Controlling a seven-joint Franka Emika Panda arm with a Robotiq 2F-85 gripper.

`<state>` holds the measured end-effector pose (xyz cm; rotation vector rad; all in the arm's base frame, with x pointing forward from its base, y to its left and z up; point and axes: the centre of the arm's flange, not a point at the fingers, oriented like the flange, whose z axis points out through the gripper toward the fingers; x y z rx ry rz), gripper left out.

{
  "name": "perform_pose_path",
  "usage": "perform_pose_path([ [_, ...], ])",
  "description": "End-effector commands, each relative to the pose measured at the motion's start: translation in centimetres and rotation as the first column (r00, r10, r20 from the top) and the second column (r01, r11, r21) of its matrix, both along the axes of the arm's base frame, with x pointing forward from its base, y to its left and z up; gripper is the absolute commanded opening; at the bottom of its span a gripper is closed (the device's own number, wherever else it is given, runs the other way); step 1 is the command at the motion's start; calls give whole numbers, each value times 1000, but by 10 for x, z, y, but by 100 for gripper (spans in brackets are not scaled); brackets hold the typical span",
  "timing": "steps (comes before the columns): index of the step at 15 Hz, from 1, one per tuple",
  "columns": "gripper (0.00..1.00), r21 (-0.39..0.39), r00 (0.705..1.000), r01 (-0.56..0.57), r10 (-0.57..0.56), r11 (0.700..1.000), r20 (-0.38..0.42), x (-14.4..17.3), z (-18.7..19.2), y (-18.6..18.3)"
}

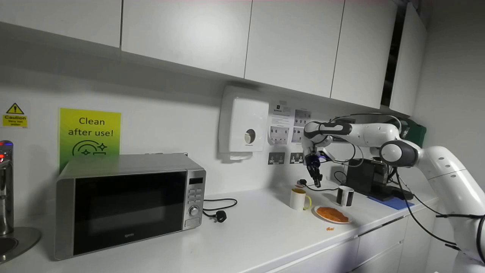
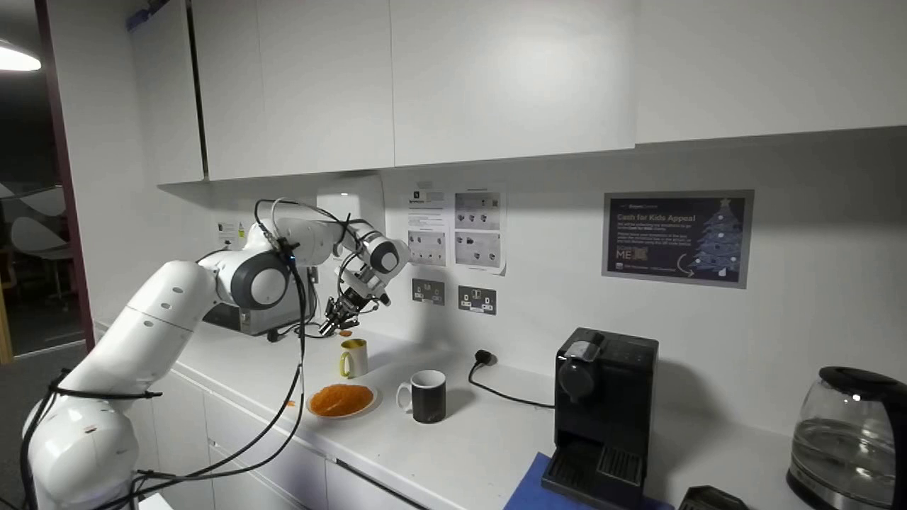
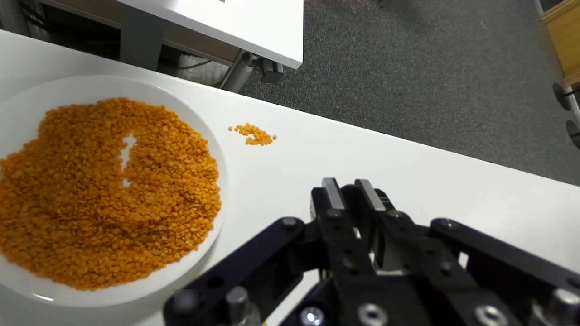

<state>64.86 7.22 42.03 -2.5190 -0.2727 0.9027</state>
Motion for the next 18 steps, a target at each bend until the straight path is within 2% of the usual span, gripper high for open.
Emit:
perform_pose_path([
  [1, 3, 50, 999, -9, 11, 999, -32, 10, 7, -5],
  [18, 3, 124, 997, -5, 14, 992, -75, 13, 5, -16],
])
